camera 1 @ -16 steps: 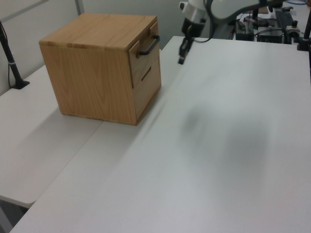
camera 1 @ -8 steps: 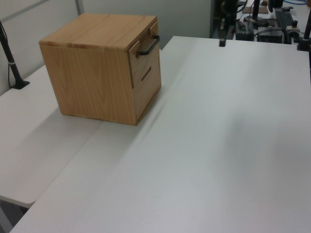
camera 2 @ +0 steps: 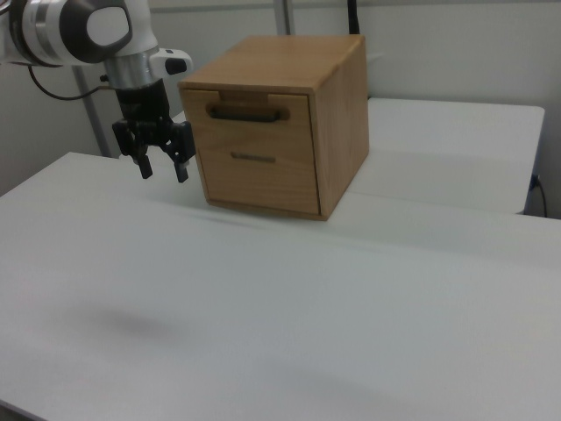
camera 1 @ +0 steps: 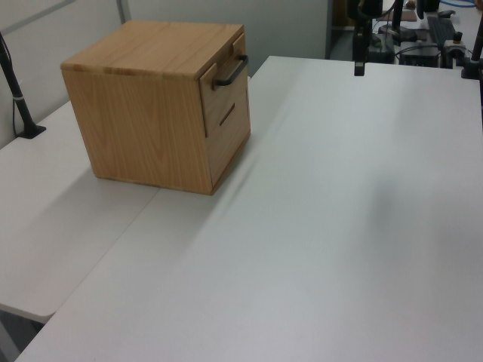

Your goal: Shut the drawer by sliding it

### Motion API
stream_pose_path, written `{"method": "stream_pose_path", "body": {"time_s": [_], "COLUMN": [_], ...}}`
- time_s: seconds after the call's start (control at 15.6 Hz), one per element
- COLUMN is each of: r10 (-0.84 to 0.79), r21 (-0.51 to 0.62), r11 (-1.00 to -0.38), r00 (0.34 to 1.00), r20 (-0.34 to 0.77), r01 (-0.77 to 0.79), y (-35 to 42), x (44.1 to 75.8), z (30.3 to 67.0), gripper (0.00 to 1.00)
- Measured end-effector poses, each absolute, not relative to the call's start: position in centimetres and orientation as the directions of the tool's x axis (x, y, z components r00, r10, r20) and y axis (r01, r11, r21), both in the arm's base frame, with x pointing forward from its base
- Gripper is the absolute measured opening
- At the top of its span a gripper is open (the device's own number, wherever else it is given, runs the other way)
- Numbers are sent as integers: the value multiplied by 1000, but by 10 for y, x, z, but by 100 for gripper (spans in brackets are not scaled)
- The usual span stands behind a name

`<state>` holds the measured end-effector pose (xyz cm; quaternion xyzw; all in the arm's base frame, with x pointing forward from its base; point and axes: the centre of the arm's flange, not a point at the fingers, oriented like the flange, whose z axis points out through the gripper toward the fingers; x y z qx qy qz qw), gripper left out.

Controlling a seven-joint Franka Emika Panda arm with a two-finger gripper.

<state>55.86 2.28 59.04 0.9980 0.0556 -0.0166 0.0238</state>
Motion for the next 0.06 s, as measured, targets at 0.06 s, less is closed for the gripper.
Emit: {"method": "stream_pose_path", "body": {"time_s": [0.06], "r10": [90], "r21": [46], "r11": [-995], "r00": [995], "r20": [-35], "r01": [92], "y": [22], "x": [559], "z": [590], "gripper": [91]}}
